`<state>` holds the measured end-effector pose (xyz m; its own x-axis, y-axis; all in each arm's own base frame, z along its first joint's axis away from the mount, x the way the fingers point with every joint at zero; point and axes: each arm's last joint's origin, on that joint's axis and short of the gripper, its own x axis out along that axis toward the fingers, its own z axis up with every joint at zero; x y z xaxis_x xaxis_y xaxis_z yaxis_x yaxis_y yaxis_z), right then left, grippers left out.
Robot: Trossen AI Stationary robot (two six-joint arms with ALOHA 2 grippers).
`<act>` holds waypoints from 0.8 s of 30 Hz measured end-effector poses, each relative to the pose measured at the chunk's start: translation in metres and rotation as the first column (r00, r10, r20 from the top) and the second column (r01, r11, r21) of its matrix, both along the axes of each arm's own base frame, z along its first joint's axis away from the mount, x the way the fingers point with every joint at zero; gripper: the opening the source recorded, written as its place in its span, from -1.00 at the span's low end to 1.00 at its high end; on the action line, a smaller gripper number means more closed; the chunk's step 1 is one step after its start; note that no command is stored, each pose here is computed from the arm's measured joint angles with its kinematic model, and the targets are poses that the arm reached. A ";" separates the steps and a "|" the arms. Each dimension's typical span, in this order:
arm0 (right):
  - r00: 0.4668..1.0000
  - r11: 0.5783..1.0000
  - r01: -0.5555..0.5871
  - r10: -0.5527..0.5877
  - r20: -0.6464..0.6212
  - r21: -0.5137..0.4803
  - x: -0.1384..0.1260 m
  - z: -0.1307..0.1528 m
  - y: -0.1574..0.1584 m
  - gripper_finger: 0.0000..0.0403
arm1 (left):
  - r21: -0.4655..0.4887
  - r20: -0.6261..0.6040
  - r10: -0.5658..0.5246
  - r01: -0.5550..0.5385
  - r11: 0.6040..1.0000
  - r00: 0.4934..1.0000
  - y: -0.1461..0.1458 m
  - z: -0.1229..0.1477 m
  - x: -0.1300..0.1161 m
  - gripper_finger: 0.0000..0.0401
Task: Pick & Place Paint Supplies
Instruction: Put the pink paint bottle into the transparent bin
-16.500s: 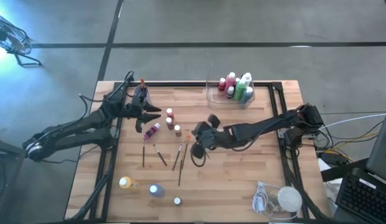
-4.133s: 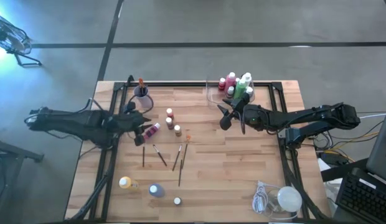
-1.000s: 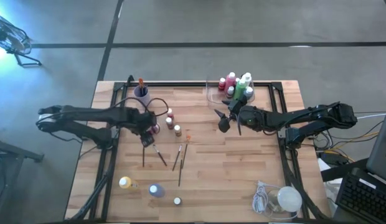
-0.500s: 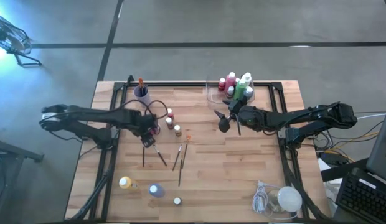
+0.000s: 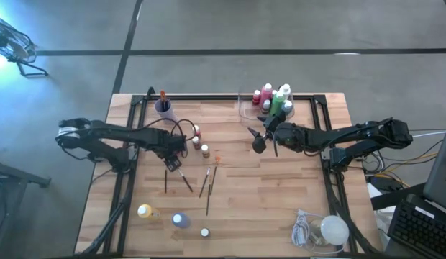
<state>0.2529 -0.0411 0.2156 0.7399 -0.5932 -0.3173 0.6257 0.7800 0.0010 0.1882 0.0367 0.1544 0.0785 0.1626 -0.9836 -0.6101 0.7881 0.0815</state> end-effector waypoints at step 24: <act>1.000 1.000 0.000 0.000 -0.001 0.000 0.000 0.000 0.000 0.18 | 0.103 -0.025 -0.062 0.064 0.993 0.998 0.001 0.012 -0.011 -0.34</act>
<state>0.2529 -0.0412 0.2155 0.7394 -0.5934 -0.3180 0.6259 0.7799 0.0000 0.1770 0.0376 0.1668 0.0712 0.2587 -0.9633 -0.5565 0.8118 0.1769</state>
